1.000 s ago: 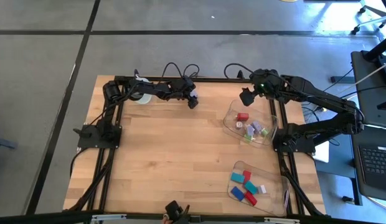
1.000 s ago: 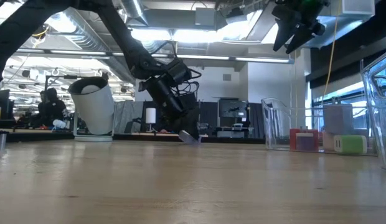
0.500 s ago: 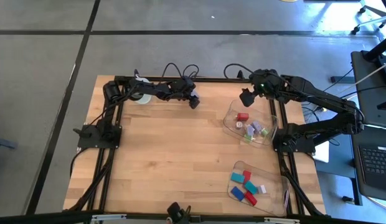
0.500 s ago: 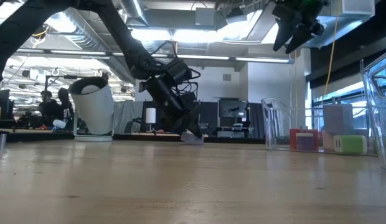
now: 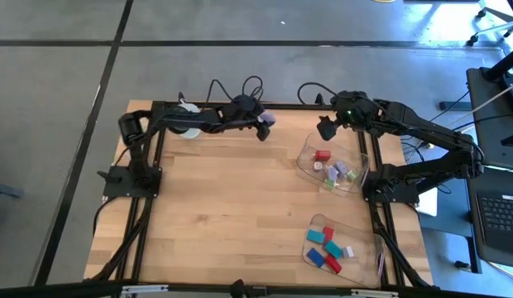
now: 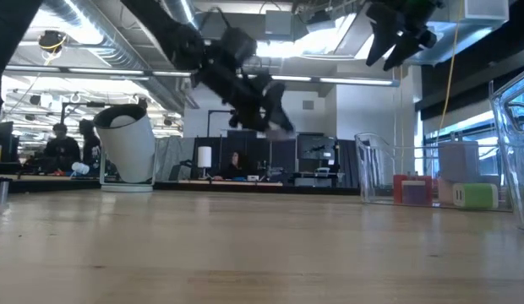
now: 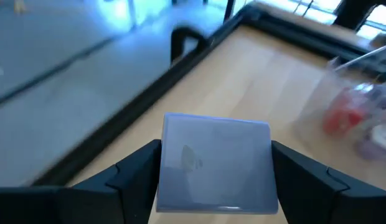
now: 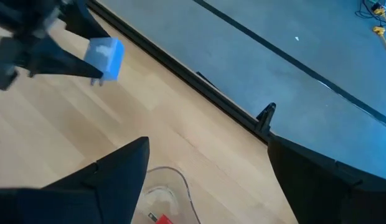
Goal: Pick & Place Office items
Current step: Put the blue charger adapter into the top transparent bin
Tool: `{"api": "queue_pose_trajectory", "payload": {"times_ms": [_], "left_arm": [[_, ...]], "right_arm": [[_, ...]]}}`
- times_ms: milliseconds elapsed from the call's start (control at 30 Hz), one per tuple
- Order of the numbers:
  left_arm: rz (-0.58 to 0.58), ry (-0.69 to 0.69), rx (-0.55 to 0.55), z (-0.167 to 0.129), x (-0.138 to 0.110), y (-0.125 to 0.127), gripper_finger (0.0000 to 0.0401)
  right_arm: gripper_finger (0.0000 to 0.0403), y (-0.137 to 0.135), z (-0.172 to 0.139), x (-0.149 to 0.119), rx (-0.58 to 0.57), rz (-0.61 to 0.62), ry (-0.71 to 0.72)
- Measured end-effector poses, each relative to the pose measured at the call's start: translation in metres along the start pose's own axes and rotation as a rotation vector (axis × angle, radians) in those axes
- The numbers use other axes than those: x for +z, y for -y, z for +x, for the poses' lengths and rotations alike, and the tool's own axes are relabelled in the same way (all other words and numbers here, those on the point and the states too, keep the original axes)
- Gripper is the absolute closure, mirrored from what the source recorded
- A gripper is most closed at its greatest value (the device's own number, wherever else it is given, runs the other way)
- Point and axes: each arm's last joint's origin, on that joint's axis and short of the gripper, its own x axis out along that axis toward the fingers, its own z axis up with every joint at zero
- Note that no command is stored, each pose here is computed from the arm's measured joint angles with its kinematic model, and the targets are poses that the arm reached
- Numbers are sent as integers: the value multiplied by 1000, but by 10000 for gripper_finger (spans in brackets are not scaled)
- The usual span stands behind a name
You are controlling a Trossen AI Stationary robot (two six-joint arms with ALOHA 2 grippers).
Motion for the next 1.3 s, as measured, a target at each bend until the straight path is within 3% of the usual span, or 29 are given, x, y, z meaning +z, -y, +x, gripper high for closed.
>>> {"api": "queue_pose_trajectory", "payload": {"times_ms": [433, 633, 833, 1300], "left_arm": [[362, 329, 100, -80, 55, 64, 140], [429, 457, 99, -105, 66, 89, 140], [513, 498, 77, -115, 64, 110, 139], [581, 483, 67, -125, 52, 139, 137]], "right_arm": [[72, -2, 0, 5, 36, 160, 41], [72, -7, -2, 3, 103, 243, 18], [72, -16, -6, 2, 153, 286, 19], [72, -46, -26, 25, 585, 333, 191]]}}
